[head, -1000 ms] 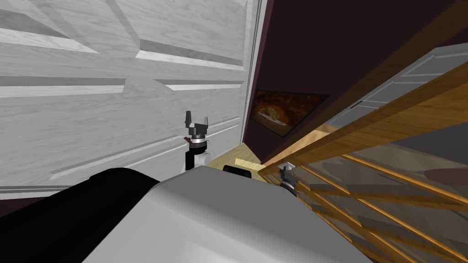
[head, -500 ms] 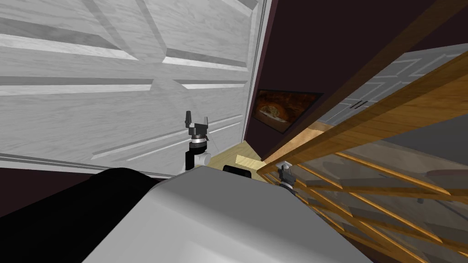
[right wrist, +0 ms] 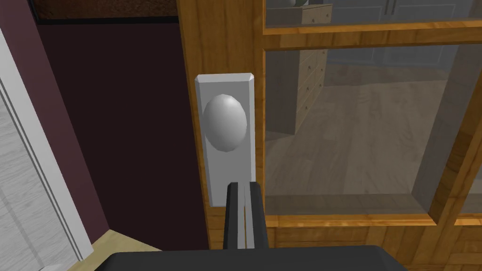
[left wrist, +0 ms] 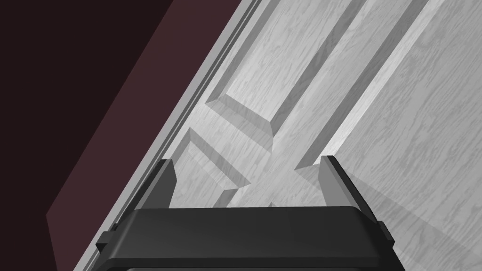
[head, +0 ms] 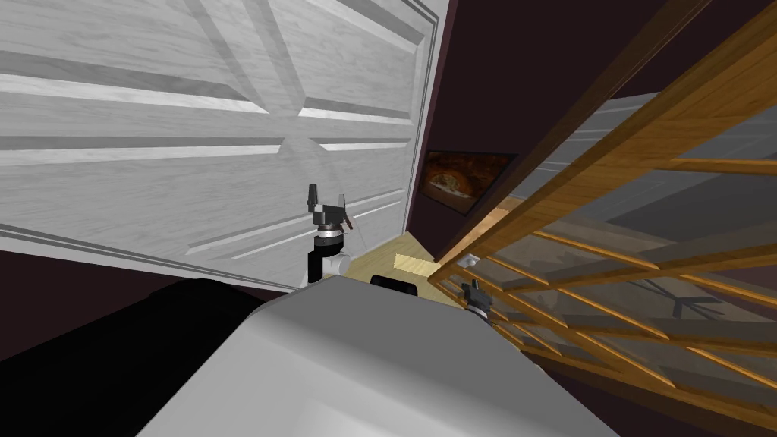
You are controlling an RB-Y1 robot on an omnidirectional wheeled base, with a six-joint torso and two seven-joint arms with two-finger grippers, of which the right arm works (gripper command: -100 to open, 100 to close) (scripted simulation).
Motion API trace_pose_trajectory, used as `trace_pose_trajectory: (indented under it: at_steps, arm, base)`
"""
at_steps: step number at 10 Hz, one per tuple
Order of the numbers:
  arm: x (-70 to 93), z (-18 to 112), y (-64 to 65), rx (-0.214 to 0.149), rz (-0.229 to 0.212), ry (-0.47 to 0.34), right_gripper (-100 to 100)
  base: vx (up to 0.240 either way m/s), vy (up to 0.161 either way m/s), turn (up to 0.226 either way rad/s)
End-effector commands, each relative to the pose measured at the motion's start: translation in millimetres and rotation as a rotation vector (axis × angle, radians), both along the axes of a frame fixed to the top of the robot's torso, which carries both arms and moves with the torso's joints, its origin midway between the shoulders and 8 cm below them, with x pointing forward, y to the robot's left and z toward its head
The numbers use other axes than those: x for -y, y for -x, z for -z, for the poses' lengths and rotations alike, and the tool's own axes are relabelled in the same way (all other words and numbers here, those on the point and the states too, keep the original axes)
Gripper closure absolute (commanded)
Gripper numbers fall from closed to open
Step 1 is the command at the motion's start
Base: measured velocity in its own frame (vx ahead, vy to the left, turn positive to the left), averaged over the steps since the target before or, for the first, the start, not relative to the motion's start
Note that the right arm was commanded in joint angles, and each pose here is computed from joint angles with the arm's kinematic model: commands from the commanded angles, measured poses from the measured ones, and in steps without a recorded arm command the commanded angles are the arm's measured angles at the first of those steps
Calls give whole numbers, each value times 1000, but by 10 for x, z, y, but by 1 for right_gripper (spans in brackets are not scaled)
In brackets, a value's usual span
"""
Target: Pull the door open
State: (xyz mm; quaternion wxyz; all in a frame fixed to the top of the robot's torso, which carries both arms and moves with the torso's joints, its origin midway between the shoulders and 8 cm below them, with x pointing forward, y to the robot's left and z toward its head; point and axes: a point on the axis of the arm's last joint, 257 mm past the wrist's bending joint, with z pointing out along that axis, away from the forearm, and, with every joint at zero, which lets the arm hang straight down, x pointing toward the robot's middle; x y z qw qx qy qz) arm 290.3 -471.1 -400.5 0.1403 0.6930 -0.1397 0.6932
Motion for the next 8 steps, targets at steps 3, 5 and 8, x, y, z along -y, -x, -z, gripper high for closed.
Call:
trace_pose_trajectory:
  at_steps: [3, 5, 8]
  arm:
    - [20, -4, -5, 1, 16, 1, -100]
    - [15, -4, -33, 3, 19, 2, -100]
    - [-4, -5, -118, 7, 29, 4, -100]
  base:
    - [-11, 84, -35]
    - [153, -88, 28]
    - [177, -130, 33]
